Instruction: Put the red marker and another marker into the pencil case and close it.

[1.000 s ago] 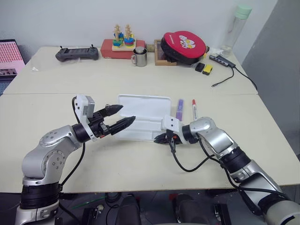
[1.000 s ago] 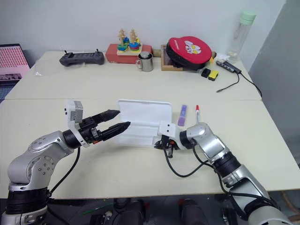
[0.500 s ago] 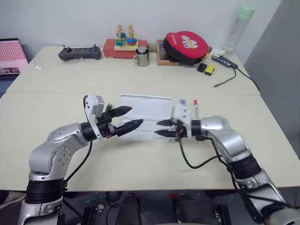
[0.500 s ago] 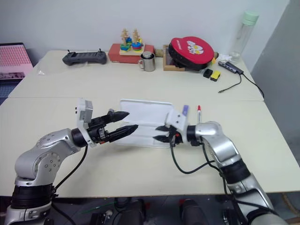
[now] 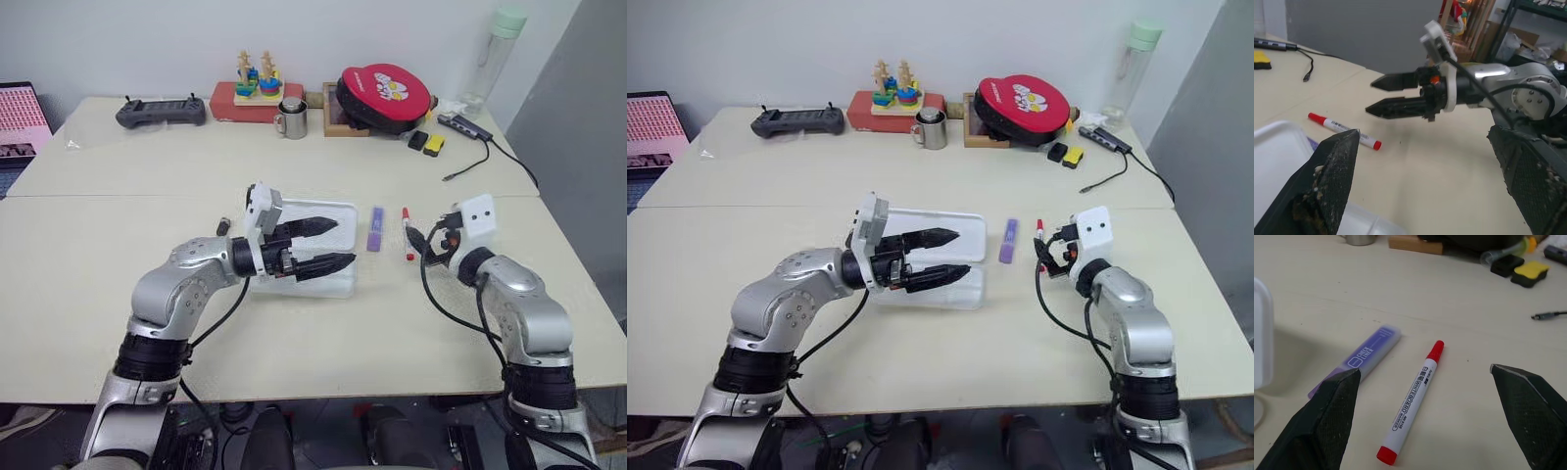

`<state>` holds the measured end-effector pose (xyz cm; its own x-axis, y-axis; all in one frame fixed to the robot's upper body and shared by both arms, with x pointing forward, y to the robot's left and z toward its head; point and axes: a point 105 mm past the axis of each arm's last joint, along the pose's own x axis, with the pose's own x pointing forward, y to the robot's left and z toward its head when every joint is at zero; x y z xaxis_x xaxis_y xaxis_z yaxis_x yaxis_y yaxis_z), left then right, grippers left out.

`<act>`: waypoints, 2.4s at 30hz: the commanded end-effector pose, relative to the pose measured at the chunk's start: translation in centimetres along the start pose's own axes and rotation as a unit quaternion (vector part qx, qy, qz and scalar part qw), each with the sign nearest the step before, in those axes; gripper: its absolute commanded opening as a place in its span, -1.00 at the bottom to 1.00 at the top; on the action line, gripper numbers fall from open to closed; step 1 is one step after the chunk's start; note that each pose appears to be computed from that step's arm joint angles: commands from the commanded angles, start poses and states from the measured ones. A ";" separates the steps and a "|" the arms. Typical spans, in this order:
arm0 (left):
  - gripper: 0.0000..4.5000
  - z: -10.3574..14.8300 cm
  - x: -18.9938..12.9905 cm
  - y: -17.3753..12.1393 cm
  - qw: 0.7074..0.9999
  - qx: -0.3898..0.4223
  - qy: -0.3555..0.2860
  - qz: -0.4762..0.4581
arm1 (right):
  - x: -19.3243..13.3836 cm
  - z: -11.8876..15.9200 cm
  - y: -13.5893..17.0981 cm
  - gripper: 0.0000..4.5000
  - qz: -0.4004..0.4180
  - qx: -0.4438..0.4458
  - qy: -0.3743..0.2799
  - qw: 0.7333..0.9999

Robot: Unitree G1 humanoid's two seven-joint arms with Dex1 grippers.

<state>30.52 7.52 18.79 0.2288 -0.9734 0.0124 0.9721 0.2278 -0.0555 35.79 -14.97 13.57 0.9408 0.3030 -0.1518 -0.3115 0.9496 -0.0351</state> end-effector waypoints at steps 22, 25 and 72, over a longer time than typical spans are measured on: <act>1.00 1.2 1.2 -0.1 0.999 0.031 -0.023 -0.014 | 2.1 -3.7 -1.4 -0.11 -0.093 0.013 0.085 0.992; 1.00 1.4 1.3 0.7 0.998 0.052 -0.026 0.008 | 2.1 -3.8 -1.4 -0.37 -0.093 0.014 0.084 0.992; 1.00 -1.9 -13.0 0.3 0.969 0.022 0.060 0.239 | 3.5 3.8 13.8 0.18 0.465 -0.195 -0.017 0.863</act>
<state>27.76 21.10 15.18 0.6690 -0.7257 -0.1603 0.7332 0.6798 -0.0175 35.39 -0.68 13.32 0.2471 0.8894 -0.3846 -0.9600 0.1709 -0.2216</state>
